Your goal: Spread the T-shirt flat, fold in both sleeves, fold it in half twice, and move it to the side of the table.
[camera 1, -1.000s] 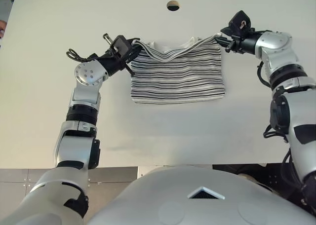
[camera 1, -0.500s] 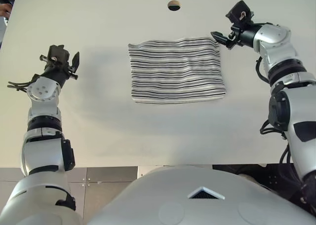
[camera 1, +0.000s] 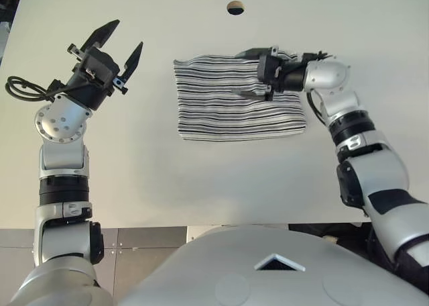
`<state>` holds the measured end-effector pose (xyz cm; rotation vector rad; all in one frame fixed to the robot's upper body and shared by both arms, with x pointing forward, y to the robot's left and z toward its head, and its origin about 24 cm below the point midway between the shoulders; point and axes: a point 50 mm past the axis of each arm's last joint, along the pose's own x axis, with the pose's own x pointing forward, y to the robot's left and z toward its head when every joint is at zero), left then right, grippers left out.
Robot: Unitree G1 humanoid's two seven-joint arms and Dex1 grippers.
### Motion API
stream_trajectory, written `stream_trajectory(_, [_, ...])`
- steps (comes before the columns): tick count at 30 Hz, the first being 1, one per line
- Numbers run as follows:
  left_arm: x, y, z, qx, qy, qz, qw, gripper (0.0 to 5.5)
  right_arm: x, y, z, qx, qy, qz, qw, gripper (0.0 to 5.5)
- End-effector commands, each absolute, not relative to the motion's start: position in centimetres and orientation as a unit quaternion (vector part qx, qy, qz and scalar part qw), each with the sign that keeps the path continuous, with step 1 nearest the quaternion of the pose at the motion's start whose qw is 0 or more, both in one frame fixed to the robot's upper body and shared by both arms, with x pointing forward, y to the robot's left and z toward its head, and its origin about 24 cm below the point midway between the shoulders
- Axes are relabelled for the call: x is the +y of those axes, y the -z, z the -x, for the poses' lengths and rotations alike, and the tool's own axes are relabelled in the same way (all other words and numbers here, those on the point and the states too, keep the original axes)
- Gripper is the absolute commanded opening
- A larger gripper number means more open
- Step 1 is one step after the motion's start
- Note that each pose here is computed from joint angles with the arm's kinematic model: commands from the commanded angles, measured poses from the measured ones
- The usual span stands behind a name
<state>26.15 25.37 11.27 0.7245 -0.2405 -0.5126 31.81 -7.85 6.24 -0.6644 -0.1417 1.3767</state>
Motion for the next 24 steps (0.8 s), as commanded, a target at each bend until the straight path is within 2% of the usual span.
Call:
stream_trajectory(1, [22.3,-12.9,-27.3,-0.148,0.295,-0.343,0.879,2.35,-8.3,-4.8,-30.1,-0.076,-0.609,0.365,0.700,3.66])
stream_trajectory(3, [21.1,-13.5,-27.4,-0.163,0.310,-0.344,0.871,2.35,-8.3,-4.2,-29.2,-0.098,-0.606,0.418,0.670,3.66])
stream_trajectory(5, [19.8,-14.4,-27.6,-0.184,0.326,-0.341,0.862,2.35,-8.3,-3.6,-27.7,-0.145,-0.606,0.511,0.592,3.66])
stream_trajectory(9, [18.6,-15.4,-27.5,-0.203,0.339,-0.340,0.853,2.35,-7.5,-1.8,-25.3,-0.180,-0.614,0.585,0.498,3.66])
stream_trajectory(11, [17.4,-15.7,-28.0,-0.213,0.362,-0.337,0.842,2.35,-7.1,-1.2,-23.6,-0.190,-0.617,0.597,0.476,3.66])
stream_trajectory(14, [15.6,-16.1,-28.7,-0.225,0.396,-0.332,0.826,2.35,-6.5,-1.5,-20.1,-0.190,-0.650,0.556,0.482,3.66])
stream_trajectory(16, [14.8,-16.4,-29.0,-0.232,0.407,-0.329,0.820,2.35,-7.2,-2.2,-18.7,-0.174,-0.671,0.541,0.476,3.66])
stream_trajectory(17, [14.7,-16.4,-29.0,-0.234,0.408,-0.329,0.819,2.35,-7.7,-2.5,-18.7,-0.167,-0.673,0.545,0.472,3.66])
stream_trajectory(21, [14.6,-17.0,-28.5,-0.244,0.401,-0.334,0.817,2.35,-13.8,-4.0,-20.7,-0.023,-0.718,0.533,0.446,3.66])
stream_trajectory(24, [14.2,-16.9,-28.6,-0.246,0.405,-0.330,0.817,2.35,-16.4,-4.8,-23.6,0.008,-0.707,0.564,0.426,3.66])
